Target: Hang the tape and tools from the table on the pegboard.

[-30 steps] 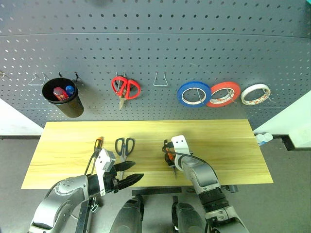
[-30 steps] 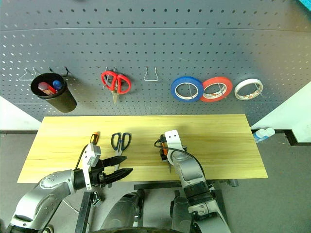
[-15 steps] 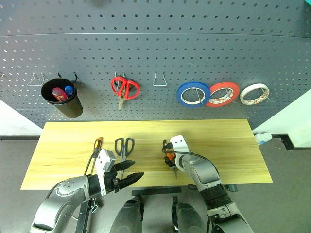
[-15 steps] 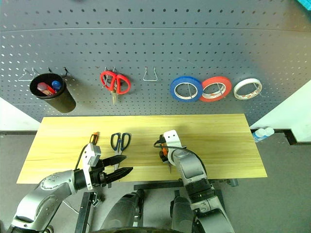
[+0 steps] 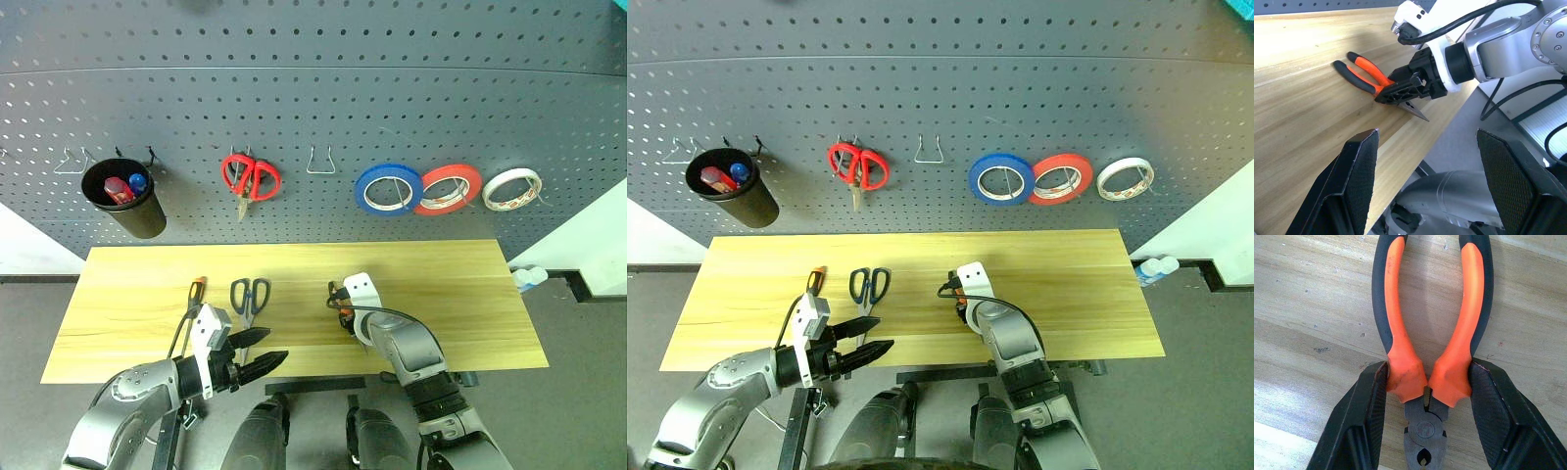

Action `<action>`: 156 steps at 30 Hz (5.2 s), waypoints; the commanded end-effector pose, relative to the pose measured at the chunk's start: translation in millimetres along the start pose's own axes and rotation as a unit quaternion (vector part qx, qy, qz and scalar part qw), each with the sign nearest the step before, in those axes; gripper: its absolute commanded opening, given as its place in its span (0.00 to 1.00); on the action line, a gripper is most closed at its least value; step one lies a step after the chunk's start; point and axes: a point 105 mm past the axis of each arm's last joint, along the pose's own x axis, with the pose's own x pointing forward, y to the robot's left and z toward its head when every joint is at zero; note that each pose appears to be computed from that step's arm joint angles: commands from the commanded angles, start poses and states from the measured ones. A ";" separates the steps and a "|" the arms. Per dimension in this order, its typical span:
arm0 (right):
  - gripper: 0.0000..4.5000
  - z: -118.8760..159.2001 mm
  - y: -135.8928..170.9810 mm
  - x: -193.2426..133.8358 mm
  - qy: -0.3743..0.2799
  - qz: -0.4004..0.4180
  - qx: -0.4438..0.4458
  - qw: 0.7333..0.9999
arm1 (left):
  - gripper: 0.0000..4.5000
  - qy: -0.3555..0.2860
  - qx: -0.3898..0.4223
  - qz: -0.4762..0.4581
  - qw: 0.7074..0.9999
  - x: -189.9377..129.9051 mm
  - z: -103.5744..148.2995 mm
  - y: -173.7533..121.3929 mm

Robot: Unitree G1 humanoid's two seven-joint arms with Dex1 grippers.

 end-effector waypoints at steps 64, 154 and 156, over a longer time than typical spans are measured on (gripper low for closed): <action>0.47 36.9 -37.5 -114.2 -0.287 0.193 0.034 0.938 | 0.74 -0.020 0.055 -0.038 0.998 18.4 26.7 43.6; 0.47 286.3 18.2 -148.8 -0.689 0.087 0.000 0.720 | 0.74 -0.053 0.065 -0.025 0.996 29.9 35.1 39.6; 0.47 282.5 18.8 -142.8 -0.683 0.085 0.004 0.725 | 0.74 -0.052 0.064 -0.024 0.996 29.1 34.4 39.1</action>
